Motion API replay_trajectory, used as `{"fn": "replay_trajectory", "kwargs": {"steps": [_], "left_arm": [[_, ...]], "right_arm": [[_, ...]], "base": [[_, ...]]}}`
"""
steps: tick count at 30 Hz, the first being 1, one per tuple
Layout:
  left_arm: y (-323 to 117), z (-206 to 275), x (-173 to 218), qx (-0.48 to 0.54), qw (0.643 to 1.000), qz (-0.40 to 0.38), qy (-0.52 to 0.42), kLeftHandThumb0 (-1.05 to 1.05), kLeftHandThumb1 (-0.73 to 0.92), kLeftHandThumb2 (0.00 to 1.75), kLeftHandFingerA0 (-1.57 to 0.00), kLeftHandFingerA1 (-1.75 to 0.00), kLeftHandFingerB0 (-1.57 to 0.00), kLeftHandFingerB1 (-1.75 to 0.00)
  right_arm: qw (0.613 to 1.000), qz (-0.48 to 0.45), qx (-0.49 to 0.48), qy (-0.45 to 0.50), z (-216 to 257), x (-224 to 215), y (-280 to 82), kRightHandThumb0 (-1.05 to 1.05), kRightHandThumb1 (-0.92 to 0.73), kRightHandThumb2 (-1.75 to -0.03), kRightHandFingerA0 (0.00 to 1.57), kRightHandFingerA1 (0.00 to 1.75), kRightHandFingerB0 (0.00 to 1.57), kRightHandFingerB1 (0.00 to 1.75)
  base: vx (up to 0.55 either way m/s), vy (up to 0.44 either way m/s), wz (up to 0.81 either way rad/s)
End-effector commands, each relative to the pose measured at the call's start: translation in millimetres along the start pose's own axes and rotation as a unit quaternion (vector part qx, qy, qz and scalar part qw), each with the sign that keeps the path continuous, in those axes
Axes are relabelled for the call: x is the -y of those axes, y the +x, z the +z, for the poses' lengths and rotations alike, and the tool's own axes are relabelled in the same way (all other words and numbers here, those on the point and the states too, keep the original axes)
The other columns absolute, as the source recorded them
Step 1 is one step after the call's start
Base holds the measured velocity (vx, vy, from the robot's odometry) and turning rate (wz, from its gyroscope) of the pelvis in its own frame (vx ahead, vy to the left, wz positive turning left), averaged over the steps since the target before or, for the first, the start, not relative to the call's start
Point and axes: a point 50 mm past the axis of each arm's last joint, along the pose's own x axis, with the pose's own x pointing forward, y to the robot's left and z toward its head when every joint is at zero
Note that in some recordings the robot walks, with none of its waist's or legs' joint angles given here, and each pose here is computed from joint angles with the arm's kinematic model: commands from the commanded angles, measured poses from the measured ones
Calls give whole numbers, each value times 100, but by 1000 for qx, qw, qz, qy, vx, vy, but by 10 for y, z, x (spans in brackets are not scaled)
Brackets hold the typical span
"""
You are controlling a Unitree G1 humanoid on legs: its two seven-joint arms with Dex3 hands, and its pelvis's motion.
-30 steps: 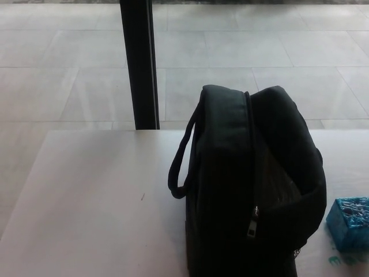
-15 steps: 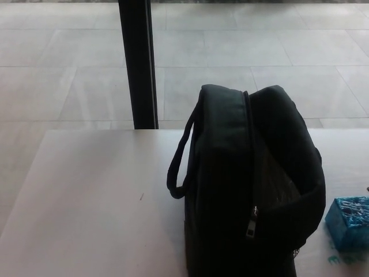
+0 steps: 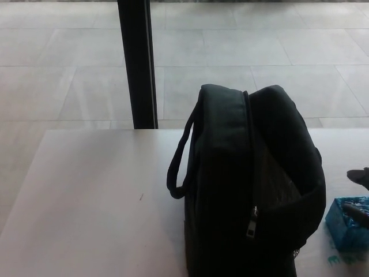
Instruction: The robot uses its right hand to pick up the cube kept on the middle of the desk and put it inside the bag next to it
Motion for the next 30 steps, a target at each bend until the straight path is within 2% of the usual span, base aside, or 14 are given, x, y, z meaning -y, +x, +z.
{"fn": "replay_trajectory", "kwargs": {"steps": [1, 8, 9, 11, 12, 13, 16, 18, 19, 20, 21, 27, 29, 30], "left_arm": [[-24, 11, -51, 2, 1000, 9, 11, -69, 54, 88, -25, -57, -19, -49], [-15, -8, -61, 0, 1000, 13, -2, -68, 52, 87, -29, -58, -20, -49], [-22, -3, -50, 1, 1000, 10, 3, -68, 53, 87, -26, -57, -18, -49], [-18, 11, -53, -2, 1000, 10, 12, -70, 53, 87, -25, -56, -18, -48], [-19, 17, -55, -1, 1000, 9, 12, -70, 53, 87, -24, -56, -18, -48], [-21, 31, -59, 0, 1000, 9, 10, -67, 68, 59, -27, -51, -22, -39], [-14, 47, -60, -3, 1000, 7, 9, -67, 68, 59, -26, -51, -22, -39], [-3, 52, -59, -4, 1000, 7, 11, -67, 69, 59, -27, -51, -22, -39], [5, 59, -52, -4, 1000, 7, 14, -70, 53, 87, -23, -56, -18, -48], [13, 65, -47, -6, 1000, 7, 17, -69, 53, 87, -24, -56, -19, -49], [17, 70, -49, -6, 1000, 8, 12, -65, 68, 59, -28, -51, -23, -39], [17, 89, -40, -3, 1000, 1, 7, -65, 69, 59, -26, -51, -21, -38], [11, 92, -39, -2, 1000, 0, 10, -65, 69, 60, -26, -51, -21, -39], [10, 93, -42, -3, 1000, 0, 14, -66, 69, 60, -26, -51, -21, -39]], "right_arm": [[1000, -18, -10, -17, -2, 0, 30, -99, -61, -97, 0, 7, 13, 11], [998, -30, -46, -25, -218, -19, 78, -90, -55, -96, 0, 15, 6, 18], [997, -34, -52, -46, -249, -26, 82, -89, -68, -61, 0, 5, 3, 28], [995, -39, -66, -68, -307, -39, 79, -90, -68, -62, 0, 4, 2, 28], [994, -39, -72, -74, -328, -42, 82, -100, -60, -97, 0, 8, 3, 14], [993, -39, -77, -82, -351, -46, 86, -101, -61, -97, 0, 8, 3, 13], [992, -37, -82, -92, -393, -83, 110, -101, -60, -97, 0, 6, 5, 14], [992, -38, -80, -95, -399, -109, 132, -94, -53, -85, 0, 0, 8, 20], [991, -38, -80, -96, -405, -113, 131, -93, -55, -95, 0, 12, 5, 20], [992, -37, -77, -96, -388, -132, 142, -104, -62, -94, 0, 0, 10, 12], [993, -34, -70, -93, -337, -168, 153, -101, -61, -92, 0, 0, 13, 13], [994, -26, -29, -105, -55, -277, 215, -98, -58, -95, 0, 5, 3, 12], [994, -27, -14, -108, 57, -294, 224, -101, -59, -95, 0, 1, 10, 12], [993, -25, -7, -114, 100, -297, 236, -99, -57, -96, 0, 5, 0, 12]], "base": [[0, 0, 0], [0, 0, 0], [0, 0, 0], [0, 0, 0], [0, 0, 0], [0, 0, 0], [0, 0, 0], [0, 0, 0], [0, 0, 0], [0, 0, 0], [0, 0, 0], [0, 0, 0], [0, 0, 0], [0, 0, 0]]}}
